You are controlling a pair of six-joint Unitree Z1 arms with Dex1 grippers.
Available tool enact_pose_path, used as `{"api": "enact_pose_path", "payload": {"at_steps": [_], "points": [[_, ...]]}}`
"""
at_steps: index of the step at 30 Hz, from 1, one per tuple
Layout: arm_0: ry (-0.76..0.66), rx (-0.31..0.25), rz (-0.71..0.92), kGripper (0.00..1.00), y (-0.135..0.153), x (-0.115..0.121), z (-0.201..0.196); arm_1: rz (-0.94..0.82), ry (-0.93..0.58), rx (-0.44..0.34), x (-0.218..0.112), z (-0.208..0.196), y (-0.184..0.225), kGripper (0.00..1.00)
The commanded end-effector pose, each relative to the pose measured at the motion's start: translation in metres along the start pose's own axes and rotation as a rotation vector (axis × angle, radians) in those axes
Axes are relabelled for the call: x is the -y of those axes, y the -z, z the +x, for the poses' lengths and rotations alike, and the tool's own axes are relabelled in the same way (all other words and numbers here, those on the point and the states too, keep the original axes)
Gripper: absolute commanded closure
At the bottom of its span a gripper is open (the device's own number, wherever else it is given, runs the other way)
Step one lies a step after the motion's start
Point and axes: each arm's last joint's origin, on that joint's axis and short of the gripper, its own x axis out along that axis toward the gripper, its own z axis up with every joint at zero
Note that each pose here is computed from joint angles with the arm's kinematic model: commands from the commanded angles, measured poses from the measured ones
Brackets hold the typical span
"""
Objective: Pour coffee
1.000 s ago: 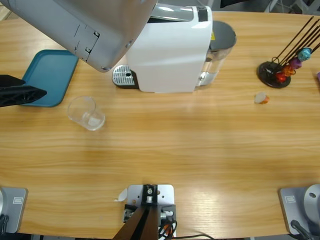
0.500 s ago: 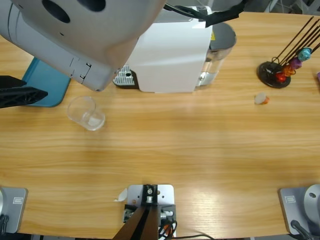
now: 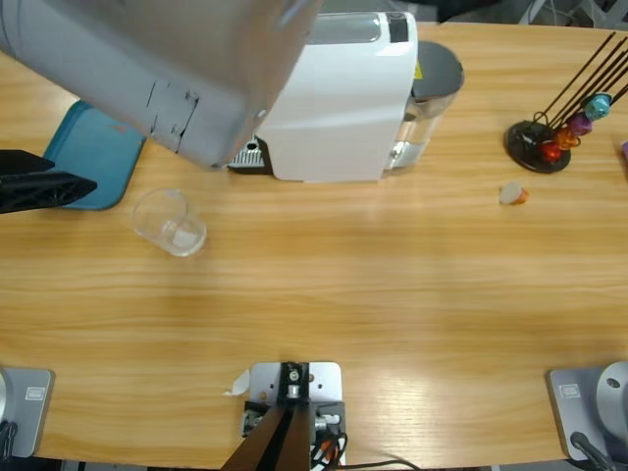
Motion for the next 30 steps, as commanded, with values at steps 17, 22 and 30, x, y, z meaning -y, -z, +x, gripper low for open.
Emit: {"api": "enact_pose_path", "payload": {"at_steps": [17, 22, 30], "points": [[-0.012, -0.055, 0.007, 0.17, 0.007, -0.001, 0.014, 0.292, -0.058, -0.129, 0.155, -0.007, -0.008, 0.0], [-0.01, -0.046, 0.007, 0.17, 0.008, -0.001, 0.011, 0.32, -0.091, -0.119, 0.187, -0.043, 0.012, 0.0], [0.003, 0.009, 0.002, 0.096, 0.012, -0.002, 0.005, 0.341, -0.125, -0.101, 0.212, -0.082, 0.082, 0.0]]}}
